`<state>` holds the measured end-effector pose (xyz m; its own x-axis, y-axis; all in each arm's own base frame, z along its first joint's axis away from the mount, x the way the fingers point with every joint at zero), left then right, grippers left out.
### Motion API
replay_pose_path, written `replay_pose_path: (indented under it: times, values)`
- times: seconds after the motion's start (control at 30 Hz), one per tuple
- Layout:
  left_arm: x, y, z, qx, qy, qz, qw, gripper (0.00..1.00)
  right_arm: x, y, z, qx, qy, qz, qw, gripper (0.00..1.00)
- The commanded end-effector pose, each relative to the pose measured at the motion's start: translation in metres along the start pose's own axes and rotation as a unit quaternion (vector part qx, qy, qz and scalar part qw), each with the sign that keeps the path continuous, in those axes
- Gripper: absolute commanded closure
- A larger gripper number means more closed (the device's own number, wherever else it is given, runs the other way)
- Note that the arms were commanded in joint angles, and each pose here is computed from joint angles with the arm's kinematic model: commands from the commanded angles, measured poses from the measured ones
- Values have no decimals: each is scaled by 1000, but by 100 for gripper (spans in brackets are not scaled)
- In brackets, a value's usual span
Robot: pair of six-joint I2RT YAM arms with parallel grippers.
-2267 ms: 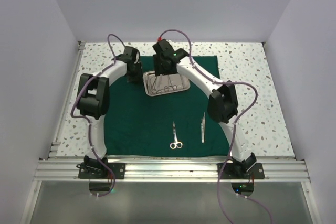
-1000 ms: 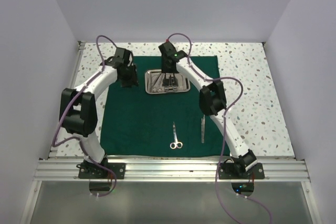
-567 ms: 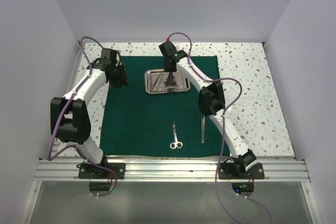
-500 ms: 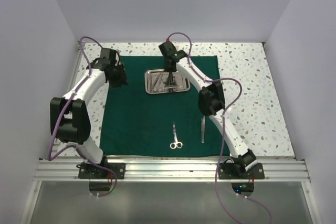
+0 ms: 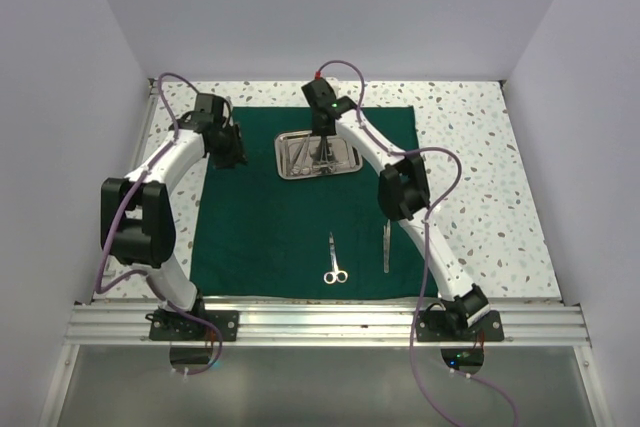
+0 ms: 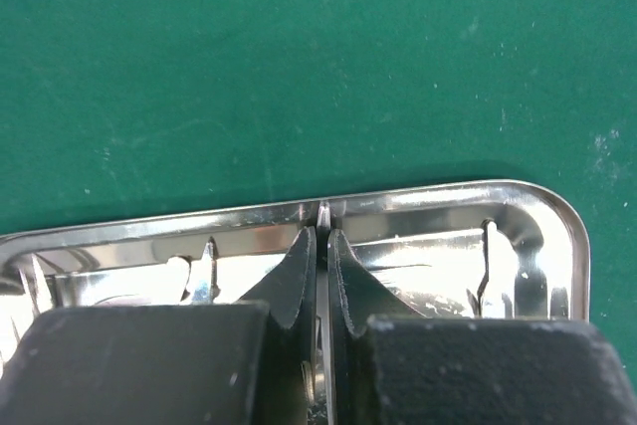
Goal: Open and lay out the surgical kit
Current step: Pick up the medical item from the container, then place the medical item in the surgical kit.
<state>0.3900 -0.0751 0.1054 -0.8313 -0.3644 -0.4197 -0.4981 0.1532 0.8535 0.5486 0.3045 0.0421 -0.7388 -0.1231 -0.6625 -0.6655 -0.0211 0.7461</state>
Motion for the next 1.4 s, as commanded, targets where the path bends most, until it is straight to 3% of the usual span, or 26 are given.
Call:
replay_pose_path:
  times: [0.0,0.23,0.43,0.57,0.7,0.97,1.2,1.37]
  values:
    - [-20,3,-12,26,-13,-23,999,56,-79,60,-6,-21,-30,-103,994,100]
    - [-21,4,-12,25,-14,-27,999,56,-118,114,-24,-18,-43,-150,988,100]
    - [-22,5,-13,27,-13,-30,999,56,-111,157,-39,-14,-69,-130,989,100]
    - [-22,0,-13,27,-5,-28,999,56,-46,164,-39,-22,-85,-64,994,100]
    - [-22,-10,-14,23,3,-17,1000,56,15,188,-36,-35,-118,-40,992,100]
    - [-42,-30,-25,25,14,-11,1000,58,133,222,3,-68,-93,47,992,100]
    - [-63,-32,-34,27,12,-23,999,58,195,222,18,-77,-71,105,989,100]
    - [-70,-28,-40,30,10,-35,999,57,214,212,20,-75,-66,115,988,100]
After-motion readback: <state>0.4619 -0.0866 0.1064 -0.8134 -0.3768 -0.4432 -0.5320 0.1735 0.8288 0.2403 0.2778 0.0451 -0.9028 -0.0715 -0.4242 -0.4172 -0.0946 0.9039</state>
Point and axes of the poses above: each gripper's point midway between its finger pads, its own y axis back along the fingers, its own z axis along the line the jaws close on, x = y × z, the point moved 1 cm from there along y, back along the fingers, and after that the axes turned 7 degrees about y, right-handed, at the moved point
